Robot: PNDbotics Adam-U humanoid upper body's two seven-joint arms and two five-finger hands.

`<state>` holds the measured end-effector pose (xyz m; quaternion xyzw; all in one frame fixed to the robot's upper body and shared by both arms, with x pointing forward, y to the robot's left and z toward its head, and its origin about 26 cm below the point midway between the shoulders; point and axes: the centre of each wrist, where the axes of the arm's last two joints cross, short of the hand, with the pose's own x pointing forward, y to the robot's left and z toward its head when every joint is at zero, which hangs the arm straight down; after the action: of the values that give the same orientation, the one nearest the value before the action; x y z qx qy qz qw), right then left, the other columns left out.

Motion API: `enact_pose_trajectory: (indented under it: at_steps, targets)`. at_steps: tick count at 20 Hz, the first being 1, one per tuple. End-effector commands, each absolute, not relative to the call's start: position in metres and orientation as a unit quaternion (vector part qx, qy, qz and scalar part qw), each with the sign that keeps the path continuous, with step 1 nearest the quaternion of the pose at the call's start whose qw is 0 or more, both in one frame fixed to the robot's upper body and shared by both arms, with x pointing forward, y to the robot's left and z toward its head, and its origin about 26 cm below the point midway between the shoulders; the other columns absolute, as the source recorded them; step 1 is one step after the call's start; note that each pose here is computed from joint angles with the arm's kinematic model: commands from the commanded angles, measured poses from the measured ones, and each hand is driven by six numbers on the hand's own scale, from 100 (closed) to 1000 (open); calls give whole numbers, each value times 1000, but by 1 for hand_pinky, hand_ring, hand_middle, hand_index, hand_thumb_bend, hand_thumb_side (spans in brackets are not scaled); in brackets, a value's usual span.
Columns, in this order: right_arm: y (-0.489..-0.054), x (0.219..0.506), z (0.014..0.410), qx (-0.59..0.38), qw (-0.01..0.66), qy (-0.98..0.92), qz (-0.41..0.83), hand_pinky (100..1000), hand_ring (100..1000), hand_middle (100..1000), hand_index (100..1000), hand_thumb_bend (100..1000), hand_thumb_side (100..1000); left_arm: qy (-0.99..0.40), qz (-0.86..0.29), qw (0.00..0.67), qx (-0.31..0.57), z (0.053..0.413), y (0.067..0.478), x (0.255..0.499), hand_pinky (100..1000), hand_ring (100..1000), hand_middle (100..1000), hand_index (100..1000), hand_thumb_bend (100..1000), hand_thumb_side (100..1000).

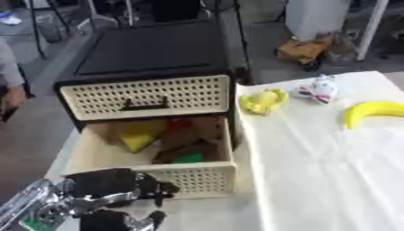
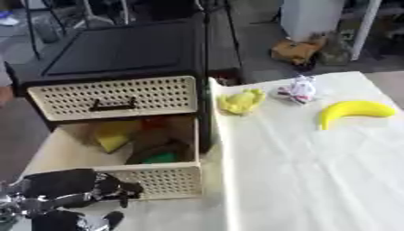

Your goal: Pick up objects from table and place into drawer.

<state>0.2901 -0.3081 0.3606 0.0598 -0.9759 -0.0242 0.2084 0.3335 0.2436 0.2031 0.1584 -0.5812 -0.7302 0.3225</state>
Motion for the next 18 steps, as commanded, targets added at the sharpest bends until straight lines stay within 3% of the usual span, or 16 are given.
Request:
enact_pose_trajectory:
  at_steps: [1, 11, 18]
  targets:
    - [-308, 284, 370, 60, 193, -979, -21, 590, 776, 544, 801, 178, 1000, -584, -724, 328, 164, 211, 248, 336, 100, 100, 605, 1000, 100, 1000]
    - [-307, 284, 370, 63, 194, -979, -24, 589, 775, 541, 798, 179, 992, -583, -714, 339, 190, 211, 256, 344, 100, 100, 612, 1000, 100, 1000]
    - [-306, 284, 371, 66, 192, -979, -24, 588, 773, 540, 797, 174, 987, -597, -704, 311, 225, 221, 263, 347, 100, 100, 638, 1000, 100, 1000]
